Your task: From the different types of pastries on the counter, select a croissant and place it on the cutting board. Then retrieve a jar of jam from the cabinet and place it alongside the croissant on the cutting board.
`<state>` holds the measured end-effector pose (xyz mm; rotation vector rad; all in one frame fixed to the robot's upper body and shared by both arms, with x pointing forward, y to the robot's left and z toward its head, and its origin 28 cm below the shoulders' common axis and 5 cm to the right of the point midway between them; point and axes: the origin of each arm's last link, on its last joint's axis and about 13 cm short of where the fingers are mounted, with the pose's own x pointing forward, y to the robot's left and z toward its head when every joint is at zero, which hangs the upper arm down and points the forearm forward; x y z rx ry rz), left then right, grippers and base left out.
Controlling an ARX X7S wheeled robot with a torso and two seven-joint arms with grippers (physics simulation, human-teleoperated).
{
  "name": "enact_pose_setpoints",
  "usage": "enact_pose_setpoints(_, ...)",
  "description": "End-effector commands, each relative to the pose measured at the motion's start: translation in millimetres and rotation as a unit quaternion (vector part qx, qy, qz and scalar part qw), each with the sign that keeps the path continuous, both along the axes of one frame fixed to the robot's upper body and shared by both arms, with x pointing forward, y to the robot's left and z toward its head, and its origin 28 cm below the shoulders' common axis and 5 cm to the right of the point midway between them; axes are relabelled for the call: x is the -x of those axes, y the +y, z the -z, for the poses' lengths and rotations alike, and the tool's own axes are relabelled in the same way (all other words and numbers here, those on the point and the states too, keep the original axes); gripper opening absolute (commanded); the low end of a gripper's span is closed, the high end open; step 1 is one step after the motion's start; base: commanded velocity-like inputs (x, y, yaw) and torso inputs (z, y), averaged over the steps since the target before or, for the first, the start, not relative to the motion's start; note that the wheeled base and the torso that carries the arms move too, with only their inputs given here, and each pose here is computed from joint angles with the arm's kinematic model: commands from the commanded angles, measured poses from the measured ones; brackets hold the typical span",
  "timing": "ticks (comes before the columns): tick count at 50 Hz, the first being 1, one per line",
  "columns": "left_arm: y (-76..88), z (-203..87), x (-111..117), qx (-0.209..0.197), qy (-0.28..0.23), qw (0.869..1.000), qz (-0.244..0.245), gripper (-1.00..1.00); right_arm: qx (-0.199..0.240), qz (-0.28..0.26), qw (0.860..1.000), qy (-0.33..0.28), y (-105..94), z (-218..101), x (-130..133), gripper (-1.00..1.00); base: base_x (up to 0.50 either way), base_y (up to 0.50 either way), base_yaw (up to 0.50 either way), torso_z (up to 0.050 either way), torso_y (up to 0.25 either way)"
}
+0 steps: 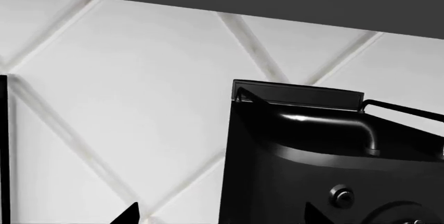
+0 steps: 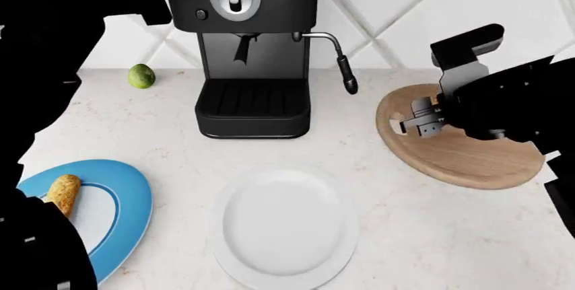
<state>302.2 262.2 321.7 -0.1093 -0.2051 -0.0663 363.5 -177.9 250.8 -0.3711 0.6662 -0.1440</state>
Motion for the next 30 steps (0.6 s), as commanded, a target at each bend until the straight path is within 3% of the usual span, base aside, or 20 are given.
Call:
enact_pose_setpoints(1,-1.1,0.0,-0.6,-0.002,0.002,1.0,0.0,1.0,0.008,0.0,1.0,0.001,-2.4,-0.2,1.0,1.0,0.0,0.0,0.0,0.0,0.0)
enact_pose_setpoints(17,-1.0,-1.3,3.8,-0.002,0.0,1.0,0.002,1.0,0.001,0.015,1.0,-0.021,-11.7,-11.1,16.8,1.0,0.0,0.0,0.0,0.0,0.0)
enact_pose_setpoints(24,-4.1,0.8,19.2,-0.002,-0.011,1.0,0.016,1.0,-0.009,-0.023,0.996,-0.091,-3.3,-41.9,50.5,1.0,0.0,0.0,0.0,0.0,0.0)
enact_pose_setpoints(30,-6.0,5.6,34.4,-0.003,-0.012,0.999,0.039,1.0,-0.012,-0.036,0.982,-0.183,1.2,-85.2,91.3,1.0,0.0,0.0,0.0,0.0,0.0)
